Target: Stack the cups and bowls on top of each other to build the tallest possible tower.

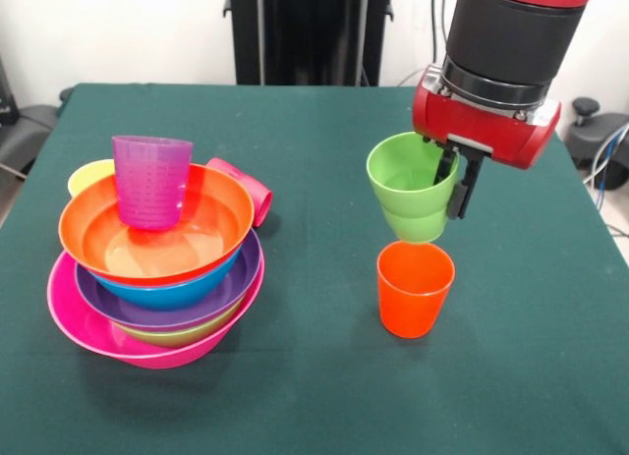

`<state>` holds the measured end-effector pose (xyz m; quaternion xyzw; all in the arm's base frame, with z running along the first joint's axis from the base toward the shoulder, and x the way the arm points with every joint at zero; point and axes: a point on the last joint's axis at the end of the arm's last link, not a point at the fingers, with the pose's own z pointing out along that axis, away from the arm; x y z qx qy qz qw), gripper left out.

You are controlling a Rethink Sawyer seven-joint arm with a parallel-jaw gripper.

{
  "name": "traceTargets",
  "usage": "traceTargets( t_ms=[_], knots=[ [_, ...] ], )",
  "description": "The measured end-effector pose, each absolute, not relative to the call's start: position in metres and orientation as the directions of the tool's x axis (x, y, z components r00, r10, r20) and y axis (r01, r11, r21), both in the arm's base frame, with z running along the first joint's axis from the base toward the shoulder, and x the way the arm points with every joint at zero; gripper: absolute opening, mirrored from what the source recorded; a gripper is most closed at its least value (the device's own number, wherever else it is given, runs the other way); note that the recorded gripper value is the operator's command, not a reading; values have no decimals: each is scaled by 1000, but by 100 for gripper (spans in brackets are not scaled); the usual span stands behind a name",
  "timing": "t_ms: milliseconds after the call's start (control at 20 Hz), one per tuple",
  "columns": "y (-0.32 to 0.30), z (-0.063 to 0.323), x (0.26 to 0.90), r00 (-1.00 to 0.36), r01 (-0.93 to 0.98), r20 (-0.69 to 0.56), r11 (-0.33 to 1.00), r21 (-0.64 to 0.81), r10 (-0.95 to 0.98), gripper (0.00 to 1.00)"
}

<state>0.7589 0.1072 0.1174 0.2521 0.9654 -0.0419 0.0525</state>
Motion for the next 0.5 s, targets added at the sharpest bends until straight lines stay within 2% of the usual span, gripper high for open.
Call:
traceTargets(
  t_ms=[150, 200, 500],
  knots=[
    [107, 117, 759, -867, 492, -122, 869, -55, 483, 0],
    [107, 118, 759, -867, 492, -122, 869, -54, 483, 100],
    [107, 117, 759, -867, 492, -122, 869, -54, 483, 100]
  ],
)
